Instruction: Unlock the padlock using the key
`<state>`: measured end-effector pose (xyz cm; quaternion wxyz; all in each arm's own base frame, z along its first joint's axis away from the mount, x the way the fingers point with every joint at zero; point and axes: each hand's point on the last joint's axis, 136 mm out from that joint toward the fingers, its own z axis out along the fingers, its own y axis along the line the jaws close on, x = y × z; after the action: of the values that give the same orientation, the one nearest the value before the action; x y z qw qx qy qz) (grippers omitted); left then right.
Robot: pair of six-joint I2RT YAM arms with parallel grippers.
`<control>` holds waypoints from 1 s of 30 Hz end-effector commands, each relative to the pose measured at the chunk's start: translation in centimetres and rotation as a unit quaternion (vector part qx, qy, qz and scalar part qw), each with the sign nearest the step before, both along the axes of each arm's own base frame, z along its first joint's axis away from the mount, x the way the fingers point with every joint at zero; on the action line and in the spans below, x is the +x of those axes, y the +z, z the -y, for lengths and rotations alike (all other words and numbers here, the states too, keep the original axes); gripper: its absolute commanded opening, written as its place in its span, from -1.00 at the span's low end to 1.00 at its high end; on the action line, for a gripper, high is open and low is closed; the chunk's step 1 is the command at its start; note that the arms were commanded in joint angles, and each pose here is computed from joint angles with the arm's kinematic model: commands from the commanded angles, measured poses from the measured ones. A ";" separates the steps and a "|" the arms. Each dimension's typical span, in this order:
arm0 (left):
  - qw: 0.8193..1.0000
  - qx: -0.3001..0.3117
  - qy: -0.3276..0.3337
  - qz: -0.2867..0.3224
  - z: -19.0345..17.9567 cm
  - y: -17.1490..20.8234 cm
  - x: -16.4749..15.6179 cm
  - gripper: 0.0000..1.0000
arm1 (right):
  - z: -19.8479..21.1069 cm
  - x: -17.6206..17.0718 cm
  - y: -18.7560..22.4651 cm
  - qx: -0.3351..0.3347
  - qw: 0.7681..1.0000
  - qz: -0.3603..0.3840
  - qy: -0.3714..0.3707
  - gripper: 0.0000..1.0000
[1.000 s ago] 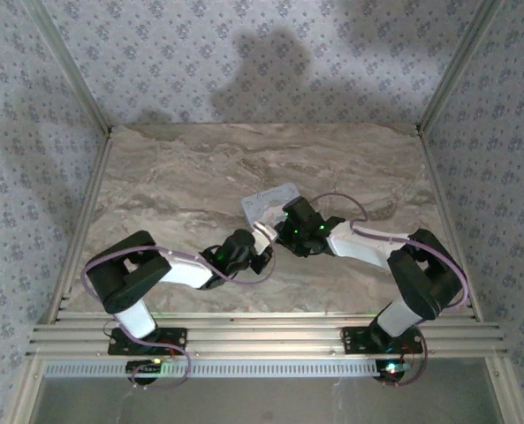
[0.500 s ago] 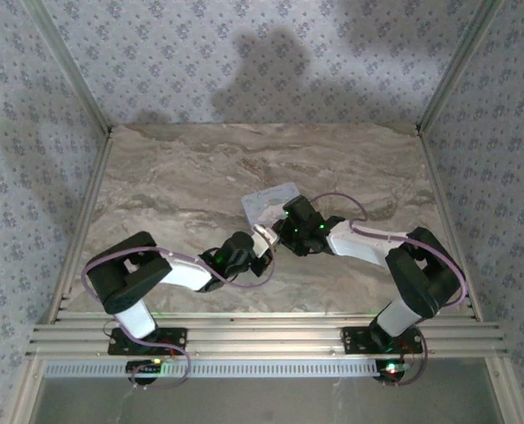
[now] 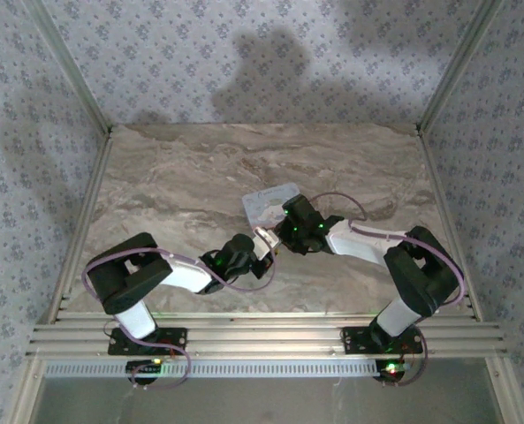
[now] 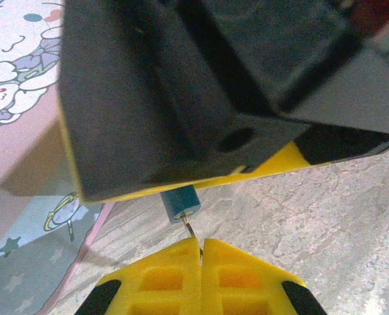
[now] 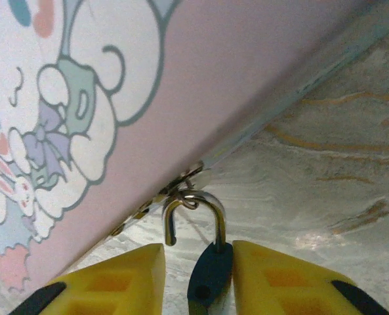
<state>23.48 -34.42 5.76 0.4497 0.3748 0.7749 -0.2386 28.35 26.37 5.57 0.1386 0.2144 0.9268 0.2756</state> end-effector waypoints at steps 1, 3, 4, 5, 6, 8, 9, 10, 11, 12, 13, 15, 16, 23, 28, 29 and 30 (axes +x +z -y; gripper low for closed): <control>1.000 -0.011 -0.021 0.012 0.6 1.0 -0.8 -1.00 | -0.5 1.0 0.7 0.011 1.000 0.010 -0.005 -0.59; 1.000 -0.010 -0.020 0.012 0.6 1.0 -0.8 -1.00 | -0.5 1.0 0.7 0.011 1.000 0.010 -0.005 -0.77; 1.000 -0.010 -0.021 0.011 0.6 1.0 -0.8 -1.00 | -0.5 0.9 0.7 0.010 1.000 0.009 -0.004 -0.82; 1.000 -0.010 -0.020 0.011 0.6 1.0 -0.8 -1.00 | -0.5 0.8 0.8 0.011 1.000 0.009 -0.003 -0.86; 1.000 -0.010 -0.020 0.011 0.6 1.0 -0.8 -1.00 | -0.4 0.9 0.9 0.011 1.000 0.010 -0.003 -0.89; 1.000 -0.009 -0.018 0.012 0.5 1.0 -0.7 -1.00 | -0.3 0.8 1.0 0.010 1.000 0.010 -0.003 -0.92; 1.000 -0.008 -0.018 0.013 0.6 1.0 -0.7 -1.00 | -0.3 0.8 1.1 0.010 1.000 0.011 -0.003 -0.97; 1.000 -0.007 -0.017 0.013 0.5 1.0 -0.7 -1.00 | -0.2 0.8 1.2 0.011 1.000 0.011 -0.003 -1.00; 1.000 -0.007 -0.016 0.012 0.6 1.1 -0.6 -1.00 | -0.3 0.8 1.4 0.012 1.000 0.014 -0.002 -1.00; 1.000 -0.006 -0.015 0.012 0.6 1.0 -0.6 -1.00 | -0.3 0.7 1.6 0.013 1.000 0.016 0.001 -1.00; 1.000 -0.005 -0.014 0.011 0.6 1.0 -0.5 -1.00 | -0.2 0.8 1.7 0.013 1.000 0.017 0.001 -1.00; 1.000 -0.003 -0.012 0.009 0.6 1.1 -0.5 -0.96 | -0.1 0.8 2.2 0.014 1.000 0.023 -0.001 -1.00; 1.000 -0.002 -0.009 0.008 0.5 1.1 -0.4 -0.81 | 0.0 0.9 2.5 0.015 1.000 0.027 -0.002 -1.00; 1.000 -0.012 0.005 -0.002 -0.4 1.8 -0.2 -0.46 | 0.8 1.1 2.8 0.011 0.999 0.037 -0.019 -1.00; 1.000 -0.019 0.016 -0.006 -1.5 2.4 -0.1 -0.40 | 1.0 1.3 2.8 0.018 0.999 0.038 -0.030 -1.00; 1.000 -0.019 0.017 -0.006 -1.7 2.4 -0.1 -0.40 | 0.9 1.5 2.9 0.020 0.998 0.040 -0.032 -1.00; 1.000 -0.021 0.019 -0.006 -1.9 2.6 -0.1 -0.39 | 0.8 1.5 3.0 0.023 0.998 0.042 -0.033 -1.00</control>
<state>23.50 -33.20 7.92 0.4586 0.3583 0.7759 -0.2433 29.03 25.81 7.45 0.1600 0.2216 0.9170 0.2906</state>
